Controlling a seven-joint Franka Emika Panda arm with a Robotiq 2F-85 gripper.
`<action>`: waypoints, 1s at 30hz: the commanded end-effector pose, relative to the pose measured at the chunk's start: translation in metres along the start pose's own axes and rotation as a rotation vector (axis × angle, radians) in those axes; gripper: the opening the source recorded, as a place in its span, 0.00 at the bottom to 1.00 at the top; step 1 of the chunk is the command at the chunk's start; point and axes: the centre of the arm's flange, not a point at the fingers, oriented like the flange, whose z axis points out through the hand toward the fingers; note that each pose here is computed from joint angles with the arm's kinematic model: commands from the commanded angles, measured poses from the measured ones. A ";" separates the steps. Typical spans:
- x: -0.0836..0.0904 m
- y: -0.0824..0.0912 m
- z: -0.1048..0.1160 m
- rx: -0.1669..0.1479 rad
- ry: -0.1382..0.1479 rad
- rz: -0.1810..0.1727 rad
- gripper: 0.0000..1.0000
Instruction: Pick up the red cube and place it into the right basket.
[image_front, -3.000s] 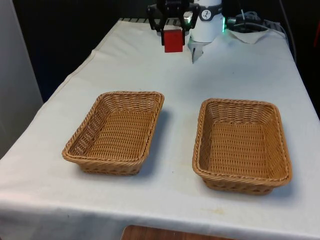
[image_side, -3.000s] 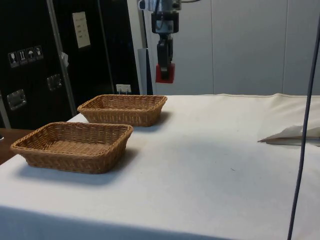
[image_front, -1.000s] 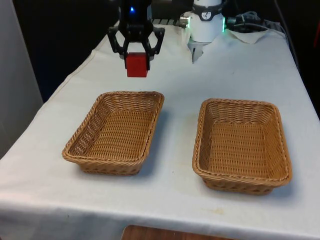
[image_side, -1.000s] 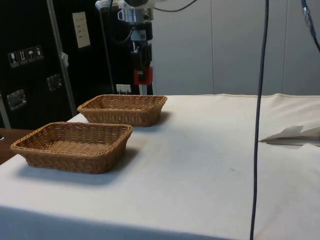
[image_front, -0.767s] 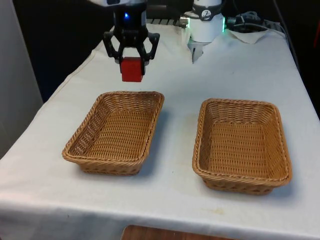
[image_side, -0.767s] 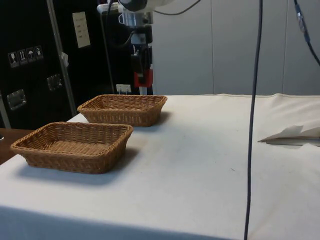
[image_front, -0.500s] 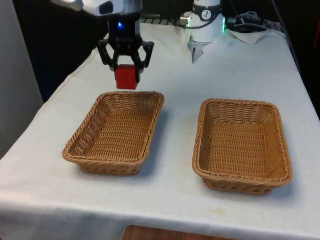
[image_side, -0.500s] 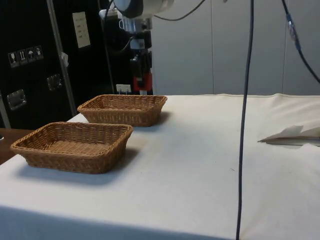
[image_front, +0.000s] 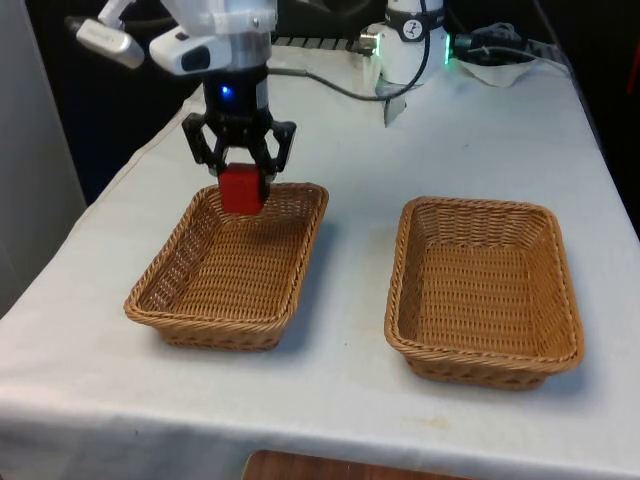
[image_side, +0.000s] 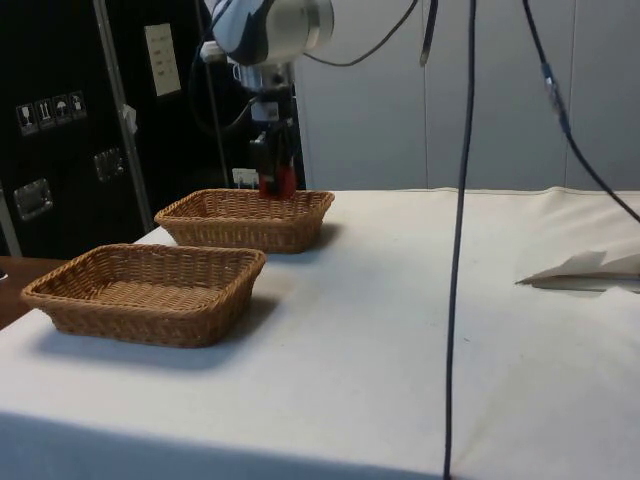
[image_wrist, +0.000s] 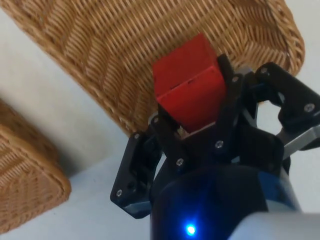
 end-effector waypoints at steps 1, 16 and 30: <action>0.002 0.000 0.003 0.000 0.000 0.001 0.02; 0.026 -0.003 0.037 -0.005 0.005 0.031 0.02; 0.032 -0.007 0.053 -0.008 -0.001 0.028 0.02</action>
